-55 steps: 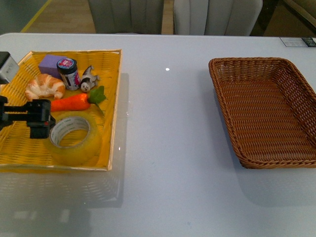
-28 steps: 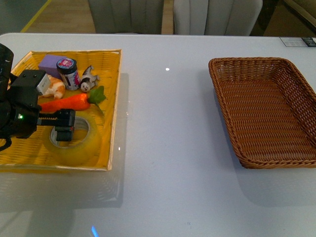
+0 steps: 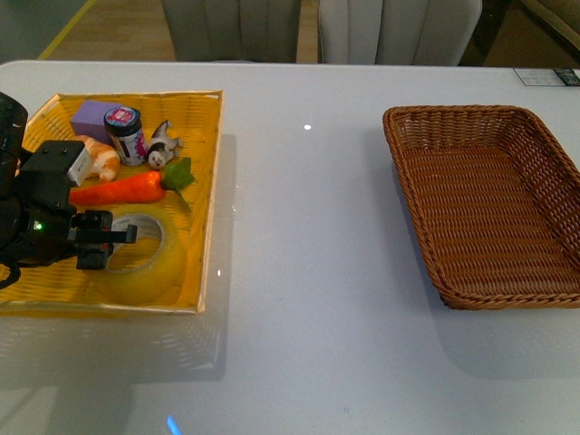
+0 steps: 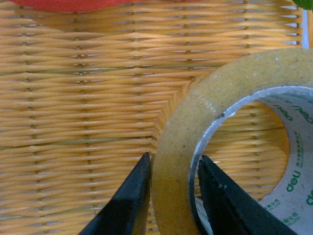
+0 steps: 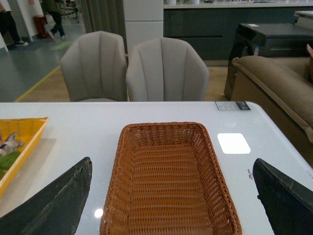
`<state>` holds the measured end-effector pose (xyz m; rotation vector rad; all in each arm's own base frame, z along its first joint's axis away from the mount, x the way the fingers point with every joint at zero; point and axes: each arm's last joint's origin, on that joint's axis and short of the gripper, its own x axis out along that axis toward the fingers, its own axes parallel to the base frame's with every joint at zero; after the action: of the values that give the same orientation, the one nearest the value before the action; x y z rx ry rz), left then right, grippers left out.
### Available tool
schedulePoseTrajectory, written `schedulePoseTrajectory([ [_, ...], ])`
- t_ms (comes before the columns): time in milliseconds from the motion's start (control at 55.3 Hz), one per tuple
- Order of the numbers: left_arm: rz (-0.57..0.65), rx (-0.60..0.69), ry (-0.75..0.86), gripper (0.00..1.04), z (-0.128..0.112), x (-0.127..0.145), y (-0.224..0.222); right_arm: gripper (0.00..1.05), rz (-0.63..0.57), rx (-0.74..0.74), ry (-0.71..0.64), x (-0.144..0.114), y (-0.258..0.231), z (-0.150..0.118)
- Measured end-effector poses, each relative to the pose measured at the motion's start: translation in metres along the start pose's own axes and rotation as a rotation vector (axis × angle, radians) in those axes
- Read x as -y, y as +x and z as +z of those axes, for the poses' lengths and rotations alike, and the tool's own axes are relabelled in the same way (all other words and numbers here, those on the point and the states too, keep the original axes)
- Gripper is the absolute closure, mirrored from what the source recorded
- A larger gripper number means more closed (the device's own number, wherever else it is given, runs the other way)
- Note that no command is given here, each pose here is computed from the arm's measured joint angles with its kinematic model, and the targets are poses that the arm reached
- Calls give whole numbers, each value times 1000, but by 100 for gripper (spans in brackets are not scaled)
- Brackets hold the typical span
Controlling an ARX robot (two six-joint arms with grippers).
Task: Move tape to another basket
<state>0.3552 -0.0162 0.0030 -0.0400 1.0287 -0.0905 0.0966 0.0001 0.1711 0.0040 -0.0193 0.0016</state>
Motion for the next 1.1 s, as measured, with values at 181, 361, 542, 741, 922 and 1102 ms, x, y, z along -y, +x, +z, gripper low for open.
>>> schedulePoseTrajectory([
  [181,-49,29,-58,90,9,4,-27,9,0,0,0,0,0,0],
  [361,-110,138,-75,90,37,15,-66,9,0,0,0,0,0,0],
  [542,-187,201,-66,90,55,40,-99,9,0,0,0,0,0,0],
  [741,-291,254,-29,90,74,89,-127,9,0,0,0,0,0,0],
  [922,-394,269,30,90,82,143,-146,9,0,0,0,0,0,0],
  [1102,-474,253,75,90,77,181,-157,9,0,0,0,0,0,0],
])
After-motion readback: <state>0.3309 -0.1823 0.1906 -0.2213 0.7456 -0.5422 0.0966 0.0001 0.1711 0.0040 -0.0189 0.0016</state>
